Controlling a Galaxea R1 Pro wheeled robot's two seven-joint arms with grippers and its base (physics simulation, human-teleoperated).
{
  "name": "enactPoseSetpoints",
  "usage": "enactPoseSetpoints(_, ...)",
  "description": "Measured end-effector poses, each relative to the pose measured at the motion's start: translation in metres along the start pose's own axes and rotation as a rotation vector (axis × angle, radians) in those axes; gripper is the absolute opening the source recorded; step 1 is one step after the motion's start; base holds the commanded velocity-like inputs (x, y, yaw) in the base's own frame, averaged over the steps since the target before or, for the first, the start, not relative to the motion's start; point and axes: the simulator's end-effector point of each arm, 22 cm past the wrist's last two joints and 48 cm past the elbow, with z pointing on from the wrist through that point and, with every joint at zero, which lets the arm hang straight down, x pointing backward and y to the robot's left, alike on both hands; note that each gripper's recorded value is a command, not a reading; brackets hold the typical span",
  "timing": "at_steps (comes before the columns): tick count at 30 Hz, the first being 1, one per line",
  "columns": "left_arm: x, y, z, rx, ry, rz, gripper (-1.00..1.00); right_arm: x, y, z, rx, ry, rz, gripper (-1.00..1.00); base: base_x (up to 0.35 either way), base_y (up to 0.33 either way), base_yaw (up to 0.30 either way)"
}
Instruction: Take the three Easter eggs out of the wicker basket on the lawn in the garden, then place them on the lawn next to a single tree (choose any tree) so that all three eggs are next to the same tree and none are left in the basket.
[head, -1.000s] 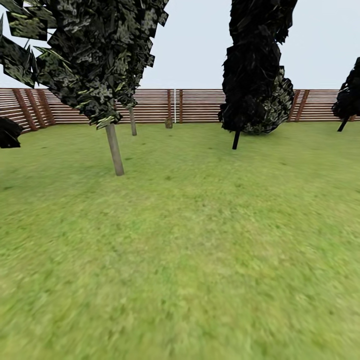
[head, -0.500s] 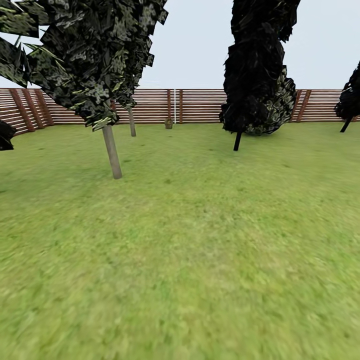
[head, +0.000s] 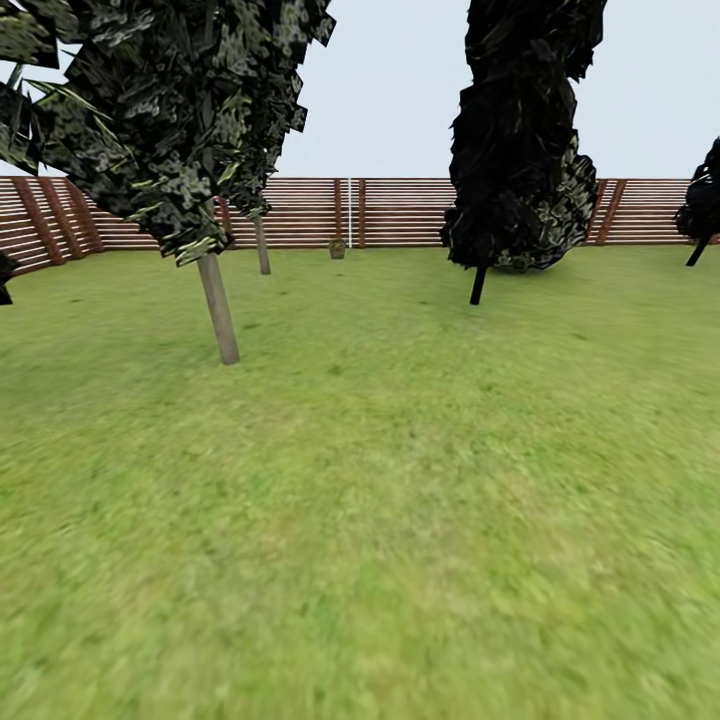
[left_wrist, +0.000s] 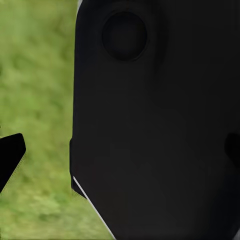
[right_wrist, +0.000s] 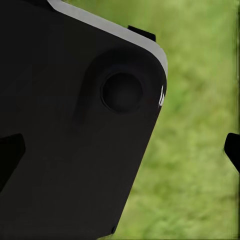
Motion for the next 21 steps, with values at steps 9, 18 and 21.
enactPoseSetpoints(9, 0.0, 0.0, 0.0, 0.0, 0.0, 0.0, 1.0, 0.0003, 0.0001, 0.0, 0.0, 0.0, 0.0, 1.0, 0.327, 0.0, 0.0)
enactPoseSetpoints(18, 0.0001, 0.0, 0.0, 0.0, 0.0, 0.0, 1.0, -0.0001, 0.0, 0.0, 0.0, -0.001, 0.0, 1.0, 0.327, 0.0, 0.0)
enactPoseSetpoints(21, 0.0002, 0.0008, 0.0, -0.001, 0.001, 0.0, 1.0, 0.0003, 0.0001, 0.0, 0.0, 0.0, 0.0, 1.0, 0.327, 0.0, 0.0)
